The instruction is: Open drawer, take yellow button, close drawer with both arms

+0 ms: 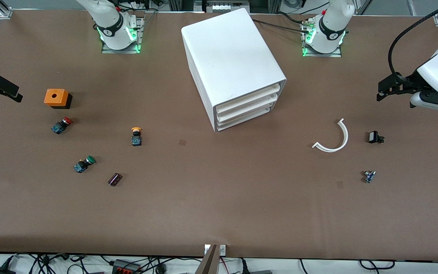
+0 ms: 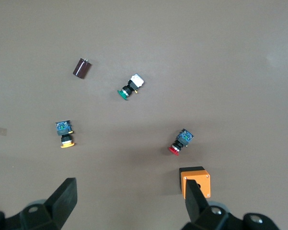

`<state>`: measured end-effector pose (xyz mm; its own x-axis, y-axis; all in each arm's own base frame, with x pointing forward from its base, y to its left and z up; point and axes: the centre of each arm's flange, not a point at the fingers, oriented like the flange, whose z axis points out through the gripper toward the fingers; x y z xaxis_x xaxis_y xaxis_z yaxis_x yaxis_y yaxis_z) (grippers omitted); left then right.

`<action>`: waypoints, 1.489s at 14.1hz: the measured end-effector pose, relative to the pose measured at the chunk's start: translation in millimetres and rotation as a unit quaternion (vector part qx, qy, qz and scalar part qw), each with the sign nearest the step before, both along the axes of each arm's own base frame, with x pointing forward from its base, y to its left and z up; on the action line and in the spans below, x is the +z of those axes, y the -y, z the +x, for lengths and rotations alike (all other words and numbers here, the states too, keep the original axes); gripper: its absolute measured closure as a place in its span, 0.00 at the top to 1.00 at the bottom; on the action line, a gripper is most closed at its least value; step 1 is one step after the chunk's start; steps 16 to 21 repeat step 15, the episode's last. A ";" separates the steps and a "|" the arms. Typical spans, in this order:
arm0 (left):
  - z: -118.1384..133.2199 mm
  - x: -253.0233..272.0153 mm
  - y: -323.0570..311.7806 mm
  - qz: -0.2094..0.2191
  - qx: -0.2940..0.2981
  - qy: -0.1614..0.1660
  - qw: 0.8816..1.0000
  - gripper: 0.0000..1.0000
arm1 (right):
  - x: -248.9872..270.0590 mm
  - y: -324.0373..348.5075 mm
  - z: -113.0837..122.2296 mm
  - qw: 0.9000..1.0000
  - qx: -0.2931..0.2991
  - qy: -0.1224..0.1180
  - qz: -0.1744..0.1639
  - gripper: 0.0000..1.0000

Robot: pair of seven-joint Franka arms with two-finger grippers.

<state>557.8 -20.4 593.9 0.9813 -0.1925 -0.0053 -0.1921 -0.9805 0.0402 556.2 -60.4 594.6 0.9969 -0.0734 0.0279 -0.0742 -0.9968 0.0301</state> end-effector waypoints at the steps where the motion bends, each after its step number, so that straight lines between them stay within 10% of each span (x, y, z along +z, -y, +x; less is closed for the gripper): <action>1: -0.1 0.1 0.0 0.000 0.000 0.000 1.000 1.00 | 0.0 -2.1 0.2 1.000 0.002 0.000 -0.001 1.00; 21: -0.4 0.5 0.0 0.000 0.000 -0.001 1.000 1.00 | -1.5 0.5 -1.2 1.000 0.000 -0.006 -0.003 1.00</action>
